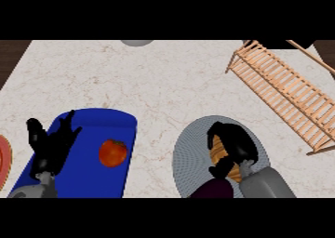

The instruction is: Pick the croissant from the placemat and place it in the tiered shelf

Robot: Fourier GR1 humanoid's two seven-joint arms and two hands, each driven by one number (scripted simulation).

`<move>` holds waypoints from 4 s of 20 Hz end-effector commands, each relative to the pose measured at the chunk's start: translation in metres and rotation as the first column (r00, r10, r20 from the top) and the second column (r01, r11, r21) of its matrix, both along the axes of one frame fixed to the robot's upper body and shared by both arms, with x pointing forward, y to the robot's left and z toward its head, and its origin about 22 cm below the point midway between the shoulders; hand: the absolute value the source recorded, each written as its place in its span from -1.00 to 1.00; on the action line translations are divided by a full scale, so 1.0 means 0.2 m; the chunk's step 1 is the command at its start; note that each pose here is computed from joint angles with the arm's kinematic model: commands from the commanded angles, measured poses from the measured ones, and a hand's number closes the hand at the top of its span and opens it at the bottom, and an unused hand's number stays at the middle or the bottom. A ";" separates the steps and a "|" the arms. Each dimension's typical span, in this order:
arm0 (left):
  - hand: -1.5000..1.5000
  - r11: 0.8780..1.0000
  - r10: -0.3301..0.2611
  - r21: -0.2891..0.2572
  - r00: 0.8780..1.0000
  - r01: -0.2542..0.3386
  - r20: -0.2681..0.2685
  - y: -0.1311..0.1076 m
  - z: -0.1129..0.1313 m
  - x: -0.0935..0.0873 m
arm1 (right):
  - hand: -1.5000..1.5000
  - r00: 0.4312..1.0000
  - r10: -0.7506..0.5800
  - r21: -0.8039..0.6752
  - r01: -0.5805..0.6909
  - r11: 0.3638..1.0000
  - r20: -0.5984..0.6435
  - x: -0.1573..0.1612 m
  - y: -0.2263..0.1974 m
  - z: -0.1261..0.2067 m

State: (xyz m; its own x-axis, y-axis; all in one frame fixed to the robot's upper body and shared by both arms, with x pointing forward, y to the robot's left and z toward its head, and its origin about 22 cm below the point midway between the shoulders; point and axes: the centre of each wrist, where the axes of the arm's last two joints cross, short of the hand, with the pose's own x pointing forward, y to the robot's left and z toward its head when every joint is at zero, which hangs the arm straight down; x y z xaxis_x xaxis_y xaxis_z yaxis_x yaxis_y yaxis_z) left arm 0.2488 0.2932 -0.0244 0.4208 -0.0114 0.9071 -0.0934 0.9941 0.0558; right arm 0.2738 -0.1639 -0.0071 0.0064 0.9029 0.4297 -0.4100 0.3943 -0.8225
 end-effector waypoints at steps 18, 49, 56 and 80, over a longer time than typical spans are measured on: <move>0.00 1.000 -0.016 -0.009 0.999 0.016 -0.040 -0.05 -0.02 0.03 | 1.00 0.371 -0.823 0.293 0.805 0.516 0.431 0.39 0.44 0.99; 0.00 1.000 0.000 0.006 0.999 0.000 -0.035 0.02 -0.01 0.02 | 1.00 0.206 -0.837 0.253 0.893 0.373 0.507 0.47 -0.21 1.89; 0.00 1.000 -0.002 0.004 1.000 0.002 -0.026 -0.01 -0.02 0.01 | 1.00 0.226 -0.832 0.207 0.905 0.372 0.507 0.56 -0.45 1.72; 0.00 1.000 -0.015 -0.001 0.999 0.015 -0.028 0.06 -0.07 -0.07 | 1.00 0.279 -0.785 0.114 0.908 0.403 0.553 0.67 -0.59 1.68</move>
